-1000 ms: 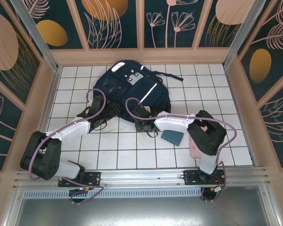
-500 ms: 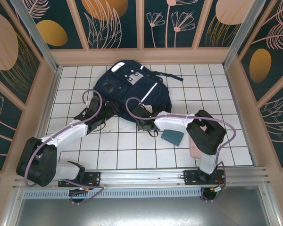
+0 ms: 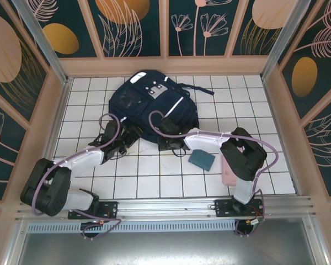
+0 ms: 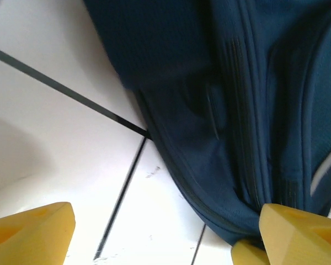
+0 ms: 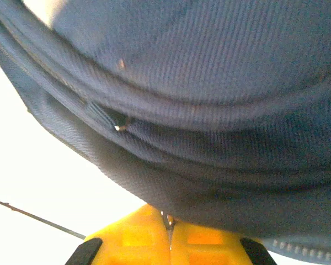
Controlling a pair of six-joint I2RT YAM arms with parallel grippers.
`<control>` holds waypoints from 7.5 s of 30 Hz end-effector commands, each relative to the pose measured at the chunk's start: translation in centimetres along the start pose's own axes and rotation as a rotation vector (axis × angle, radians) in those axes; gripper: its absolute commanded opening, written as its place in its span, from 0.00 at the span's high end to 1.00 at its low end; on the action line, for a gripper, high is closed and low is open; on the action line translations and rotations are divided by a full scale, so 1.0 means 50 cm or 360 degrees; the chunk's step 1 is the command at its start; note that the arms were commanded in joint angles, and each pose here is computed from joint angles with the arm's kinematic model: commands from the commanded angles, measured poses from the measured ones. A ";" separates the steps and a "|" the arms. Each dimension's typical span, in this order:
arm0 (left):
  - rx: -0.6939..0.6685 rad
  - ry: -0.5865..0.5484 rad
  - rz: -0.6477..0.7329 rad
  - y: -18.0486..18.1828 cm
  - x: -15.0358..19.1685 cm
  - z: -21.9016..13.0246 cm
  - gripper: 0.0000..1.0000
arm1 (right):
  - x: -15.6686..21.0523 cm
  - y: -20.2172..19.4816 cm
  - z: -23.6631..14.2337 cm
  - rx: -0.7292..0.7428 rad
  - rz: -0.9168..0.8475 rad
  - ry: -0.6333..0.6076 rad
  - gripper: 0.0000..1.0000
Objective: Pack the student bag
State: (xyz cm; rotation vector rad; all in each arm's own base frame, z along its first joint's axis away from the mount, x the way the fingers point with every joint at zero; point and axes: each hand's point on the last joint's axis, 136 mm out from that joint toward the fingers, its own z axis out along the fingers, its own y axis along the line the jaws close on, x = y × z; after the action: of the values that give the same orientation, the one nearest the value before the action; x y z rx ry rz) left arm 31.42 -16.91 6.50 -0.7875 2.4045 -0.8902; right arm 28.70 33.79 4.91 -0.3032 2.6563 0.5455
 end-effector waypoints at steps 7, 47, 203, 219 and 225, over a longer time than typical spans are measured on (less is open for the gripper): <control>0.0329 0.0123 -0.0096 -0.076 0.010 0.029 0.30 | -0.124 0.140 -0.040 -0.0713 0.0040 -0.0149 1.00; 0.0459 0.0079 -0.0445 -0.058 0.001 0.076 0.57 | -0.020 0.121 -0.021 -0.0602 -0.0098 0.0015 1.00; -0.0241 -0.0086 0.0961 -0.145 -0.063 -0.043 0.33 | -0.210 -0.248 -0.094 -0.0540 0.0515 -0.0316 0.44; -0.0707 0.0148 0.2087 -0.268 0.077 0.160 0.45 | -0.168 -0.293 -0.092 -0.0535 0.1145 -0.0174 0.56; -0.0823 0.0261 0.2186 -0.227 0.082 0.179 0.43 | -0.160 -0.294 -0.092 -0.0531 0.1146 -0.0174 0.56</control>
State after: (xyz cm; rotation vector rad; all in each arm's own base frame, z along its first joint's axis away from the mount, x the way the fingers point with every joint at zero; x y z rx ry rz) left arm 37.89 -31.85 8.28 0.7476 2.4907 0.1290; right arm 38.69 19.91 6.48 0.5892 2.5274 1.1773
